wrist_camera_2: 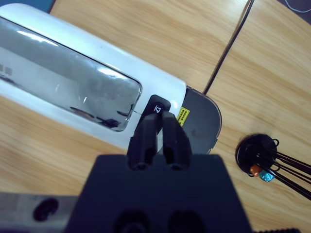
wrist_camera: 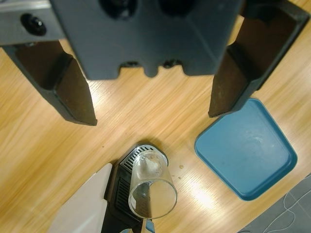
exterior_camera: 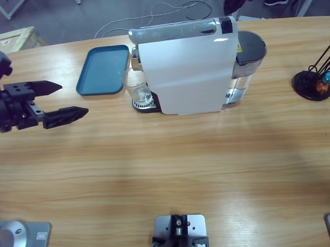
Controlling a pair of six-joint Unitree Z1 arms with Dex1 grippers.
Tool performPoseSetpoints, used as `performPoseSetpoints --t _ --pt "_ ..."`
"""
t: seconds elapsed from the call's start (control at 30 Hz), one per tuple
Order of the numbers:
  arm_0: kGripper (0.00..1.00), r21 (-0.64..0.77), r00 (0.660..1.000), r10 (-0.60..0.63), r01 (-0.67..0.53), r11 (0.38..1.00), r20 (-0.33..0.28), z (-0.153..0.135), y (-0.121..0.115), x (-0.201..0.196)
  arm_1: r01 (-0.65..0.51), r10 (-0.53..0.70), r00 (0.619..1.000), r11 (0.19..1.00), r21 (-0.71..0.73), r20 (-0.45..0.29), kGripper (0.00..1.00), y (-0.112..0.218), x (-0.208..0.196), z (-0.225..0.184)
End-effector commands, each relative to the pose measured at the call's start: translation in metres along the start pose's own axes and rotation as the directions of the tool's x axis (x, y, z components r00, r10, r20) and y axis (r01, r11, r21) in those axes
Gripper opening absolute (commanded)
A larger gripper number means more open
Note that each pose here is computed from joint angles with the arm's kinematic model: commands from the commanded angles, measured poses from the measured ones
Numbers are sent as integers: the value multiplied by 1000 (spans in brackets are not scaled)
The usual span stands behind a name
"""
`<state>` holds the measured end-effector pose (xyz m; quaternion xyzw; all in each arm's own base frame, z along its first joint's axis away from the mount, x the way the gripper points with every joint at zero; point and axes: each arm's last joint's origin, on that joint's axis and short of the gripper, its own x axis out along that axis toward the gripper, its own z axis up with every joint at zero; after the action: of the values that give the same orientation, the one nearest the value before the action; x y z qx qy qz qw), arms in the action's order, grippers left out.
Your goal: Pour coffee
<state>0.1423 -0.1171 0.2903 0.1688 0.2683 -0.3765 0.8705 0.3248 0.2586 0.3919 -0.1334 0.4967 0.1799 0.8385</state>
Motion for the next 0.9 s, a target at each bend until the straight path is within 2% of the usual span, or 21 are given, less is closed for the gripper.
performPoseSetpoints --t 0.03,0.5,0.9 --pt "991 -1 1000 -8 8 1000 -30 -1 -1 11 36 -36 998 999 0 -46 0 -8 33 7" --pt "991 -1 999 -10 10 1000 -33 -1 -1 16 -4 3 999 1000 -15 -39 0 -2 28 7" --pt "991 4 999 -19 19 1000 -44 -3 -3 18 -18 17 998 999 -26 -63 0 3 35 4"
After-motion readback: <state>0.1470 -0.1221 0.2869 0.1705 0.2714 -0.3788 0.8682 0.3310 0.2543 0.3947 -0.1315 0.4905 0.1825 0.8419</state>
